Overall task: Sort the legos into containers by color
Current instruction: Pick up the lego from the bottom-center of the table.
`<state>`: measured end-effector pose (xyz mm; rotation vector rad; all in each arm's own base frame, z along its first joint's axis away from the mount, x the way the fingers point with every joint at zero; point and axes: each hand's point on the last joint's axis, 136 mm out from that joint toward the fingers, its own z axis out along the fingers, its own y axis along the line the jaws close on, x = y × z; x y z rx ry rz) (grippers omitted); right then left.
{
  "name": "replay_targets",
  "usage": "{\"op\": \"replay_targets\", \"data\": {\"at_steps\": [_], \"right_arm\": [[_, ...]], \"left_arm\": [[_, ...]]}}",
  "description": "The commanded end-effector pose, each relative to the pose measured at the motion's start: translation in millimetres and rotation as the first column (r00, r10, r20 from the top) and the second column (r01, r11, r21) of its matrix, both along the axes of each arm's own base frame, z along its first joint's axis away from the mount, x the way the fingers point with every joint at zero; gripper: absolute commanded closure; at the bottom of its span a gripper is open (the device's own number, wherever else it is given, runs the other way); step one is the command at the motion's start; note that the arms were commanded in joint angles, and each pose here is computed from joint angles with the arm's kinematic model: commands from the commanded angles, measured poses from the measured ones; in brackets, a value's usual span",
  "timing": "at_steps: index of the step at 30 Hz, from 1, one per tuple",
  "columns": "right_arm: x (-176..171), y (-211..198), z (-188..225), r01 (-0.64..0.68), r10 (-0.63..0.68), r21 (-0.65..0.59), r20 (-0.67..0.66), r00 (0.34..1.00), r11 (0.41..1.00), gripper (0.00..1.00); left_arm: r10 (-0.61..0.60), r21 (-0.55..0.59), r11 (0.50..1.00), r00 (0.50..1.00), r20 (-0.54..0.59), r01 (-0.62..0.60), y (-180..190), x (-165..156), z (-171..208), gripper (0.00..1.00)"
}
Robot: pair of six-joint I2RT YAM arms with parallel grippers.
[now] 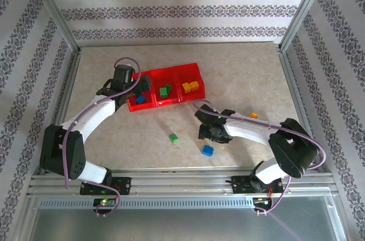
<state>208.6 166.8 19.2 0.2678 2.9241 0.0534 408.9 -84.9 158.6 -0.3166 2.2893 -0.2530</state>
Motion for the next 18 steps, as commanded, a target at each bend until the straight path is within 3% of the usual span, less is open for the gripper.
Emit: {"op": "replay_targets", "data": {"at_steps": [1,11,18], "right_arm": [[10,9,2,-0.004,0.004,0.001,0.025,1.0,1.0,0.22],[30,26,7,-0.063,0.063,-0.004,0.055,0.996,0.998,0.27],[19,19,-1,-0.071,0.071,-0.019,0.012,0.997,0.997,0.33]], "left_arm": [[-0.006,-0.009,1.0,0.999,0.037,0.006,1,3,8,0.0],[-0.023,-0.021,1.0,0.999,0.031,0.023,-2,0,3,0.0],[-0.021,-0.02,1.0,0.999,0.04,0.022,-1,-1,6,0.0]]}}
